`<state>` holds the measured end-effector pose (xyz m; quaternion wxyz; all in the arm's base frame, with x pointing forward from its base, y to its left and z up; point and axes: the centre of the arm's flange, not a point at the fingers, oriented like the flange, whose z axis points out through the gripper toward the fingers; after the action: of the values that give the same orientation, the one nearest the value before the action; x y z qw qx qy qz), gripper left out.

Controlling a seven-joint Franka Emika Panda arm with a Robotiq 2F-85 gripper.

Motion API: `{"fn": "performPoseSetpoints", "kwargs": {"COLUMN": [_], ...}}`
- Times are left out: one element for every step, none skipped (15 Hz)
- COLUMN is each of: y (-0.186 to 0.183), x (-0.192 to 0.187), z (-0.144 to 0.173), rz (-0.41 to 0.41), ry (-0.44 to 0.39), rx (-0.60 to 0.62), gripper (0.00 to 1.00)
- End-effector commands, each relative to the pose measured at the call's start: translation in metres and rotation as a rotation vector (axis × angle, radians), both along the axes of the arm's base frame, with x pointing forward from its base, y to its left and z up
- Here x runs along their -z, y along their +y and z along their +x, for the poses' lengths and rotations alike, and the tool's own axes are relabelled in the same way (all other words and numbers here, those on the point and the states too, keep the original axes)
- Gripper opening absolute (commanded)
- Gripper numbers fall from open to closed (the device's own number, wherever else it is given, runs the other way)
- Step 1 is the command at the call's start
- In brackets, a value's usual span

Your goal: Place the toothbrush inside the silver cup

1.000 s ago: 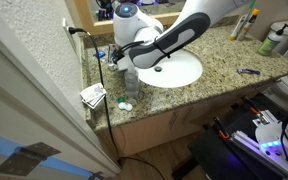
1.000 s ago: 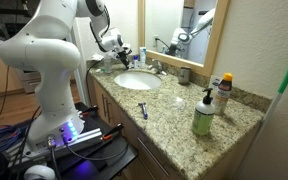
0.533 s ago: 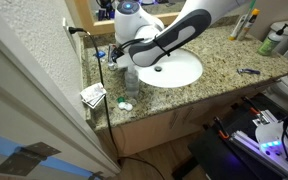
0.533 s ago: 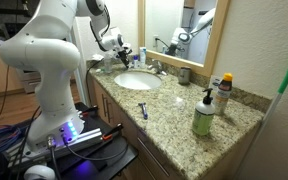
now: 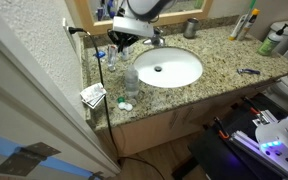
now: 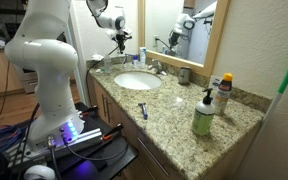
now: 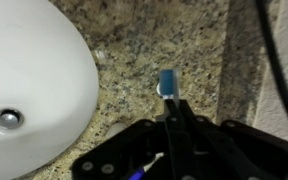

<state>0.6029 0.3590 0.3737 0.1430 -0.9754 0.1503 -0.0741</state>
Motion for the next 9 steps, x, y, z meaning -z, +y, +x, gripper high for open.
{"fn": "performPoseSetpoints", "kwargs": {"y": [-0.043,-0.052,-0.063,-0.074,-0.083,-0.049,-0.059,-0.066,-0.069], "x": [-0.080,-0.102,-0.122,-0.142,-0.158,-0.141,-0.158,-0.167,-0.170], "z": [-0.031,-0.038,-0.047,-0.057,-0.069,-0.033,-0.041,-0.047,-0.052], "rz": [0.176,0.241,0.313,0.387,0.452,0.378,0.419,0.433,0.434], "ry": [0.109,0.127,0.131,0.124,0.105,0.099,0.087,0.079,0.077], "rx": [-0.009,-0.018,-0.014,-0.005,0.007,0.003,0.009,0.017,0.021], "gripper": [0.02,0.02,0.02,0.02,0.02,0.06,0.06,0.06,0.02]}}
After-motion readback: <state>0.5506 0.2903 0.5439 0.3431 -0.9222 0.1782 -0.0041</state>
